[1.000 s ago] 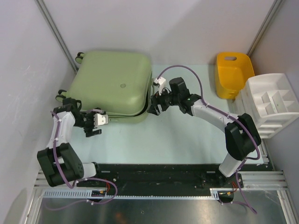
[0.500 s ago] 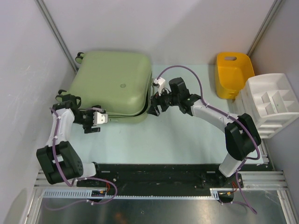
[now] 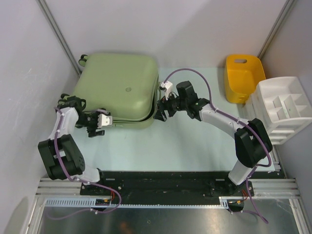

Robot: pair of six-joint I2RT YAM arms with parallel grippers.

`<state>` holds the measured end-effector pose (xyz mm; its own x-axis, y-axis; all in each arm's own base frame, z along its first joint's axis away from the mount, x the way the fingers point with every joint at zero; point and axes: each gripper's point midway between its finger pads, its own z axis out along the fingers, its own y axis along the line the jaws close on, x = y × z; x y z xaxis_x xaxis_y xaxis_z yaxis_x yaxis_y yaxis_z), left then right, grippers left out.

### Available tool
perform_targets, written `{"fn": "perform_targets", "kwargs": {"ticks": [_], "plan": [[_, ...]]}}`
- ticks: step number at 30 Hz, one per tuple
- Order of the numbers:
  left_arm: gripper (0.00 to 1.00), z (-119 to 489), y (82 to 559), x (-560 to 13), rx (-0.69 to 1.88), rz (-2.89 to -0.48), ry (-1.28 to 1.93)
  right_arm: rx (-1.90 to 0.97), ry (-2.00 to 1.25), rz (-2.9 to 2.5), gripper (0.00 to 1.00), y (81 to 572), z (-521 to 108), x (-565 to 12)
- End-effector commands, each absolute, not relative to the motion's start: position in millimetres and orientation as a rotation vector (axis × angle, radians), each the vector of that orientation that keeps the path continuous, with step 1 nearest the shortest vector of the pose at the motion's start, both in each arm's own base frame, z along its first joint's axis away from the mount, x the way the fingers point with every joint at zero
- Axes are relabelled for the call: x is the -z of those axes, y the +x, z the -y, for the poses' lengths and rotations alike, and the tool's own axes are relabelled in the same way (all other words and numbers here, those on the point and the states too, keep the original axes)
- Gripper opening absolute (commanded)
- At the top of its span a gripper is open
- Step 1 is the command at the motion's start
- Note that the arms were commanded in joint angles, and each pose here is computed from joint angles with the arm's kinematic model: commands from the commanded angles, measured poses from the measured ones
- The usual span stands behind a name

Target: Open, take out, and arrange the luggage

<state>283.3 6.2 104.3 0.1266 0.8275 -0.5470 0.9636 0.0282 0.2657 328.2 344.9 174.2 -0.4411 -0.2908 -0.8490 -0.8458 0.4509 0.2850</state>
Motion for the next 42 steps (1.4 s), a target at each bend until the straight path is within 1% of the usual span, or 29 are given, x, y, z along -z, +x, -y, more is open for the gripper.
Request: {"fn": "perform_targets", "kwargs": {"ticks": [1,5,6,8,9,11,12,15,22,33,39,42], "plan": [[0.81,-2.5,294.6,-97.9,0.251,-1.609,1.886,-0.951,-0.957,-1.893,0.81,334.9,-349.4,-193.9],[0.83,-1.9,303.8,-85.9,0.188,-1.592,1.85,-0.946,-0.953,-1.903,0.81,334.8,-348.9,-191.8],[0.85,-4.9,315.6,-87.0,0.109,-1.558,1.844,-0.944,-0.952,-1.902,0.81,335.3,-348.9,-192.0],[0.87,-1.7,312.4,-81.5,0.057,-1.519,1.834,-0.941,-0.953,-1.902,0.82,335.2,-349.1,-191.9],[0.89,-4.0,322.1,-85.4,-0.017,-1.479,1.828,-0.941,-0.953,-1.899,0.82,335.0,-349.0,-193.3],[0.98,0.5,320.0,-87.3,-0.058,-1.434,1.809,-0.938,-0.951,-1.903,0.82,335.2,-348.6,-193.0],[1.0,1.0,325.4,-93.5,-0.087,-1.414,1.784,-0.939,-0.953,-1.904,0.82,334.4,-348.9,-192.3],[1.0,5.8,331.2,-111.6,-0.1,-1.382,1.733,-0.937,-0.961,-1.898,0.83,332.9,-350.0,-193.3],[1.0,10.8,346.1,-177.9,-0.2,-1.276,1.657,-0.911,-1.005,-1.855,0.84,329.7,-350.9,-199.9],[1.0,11.6,358.6,-220.3,-0.224,-1.247,1.592,-0.857,-1.083,-1.787,0.84,326.4,-352.2,-205.5],[1.0,12.0,375.0,-266.9,-0.227,-1.219,1.518,-0.85,-1.094,-1.743,0.83,327.3,-356.6,-212.0],[1.0,7.4,393.3,-301.1,-0.257,-1.208,1.48,-0.849,-1.104,-1.743,0.83,325.0,-358.6,-210.6]]}}
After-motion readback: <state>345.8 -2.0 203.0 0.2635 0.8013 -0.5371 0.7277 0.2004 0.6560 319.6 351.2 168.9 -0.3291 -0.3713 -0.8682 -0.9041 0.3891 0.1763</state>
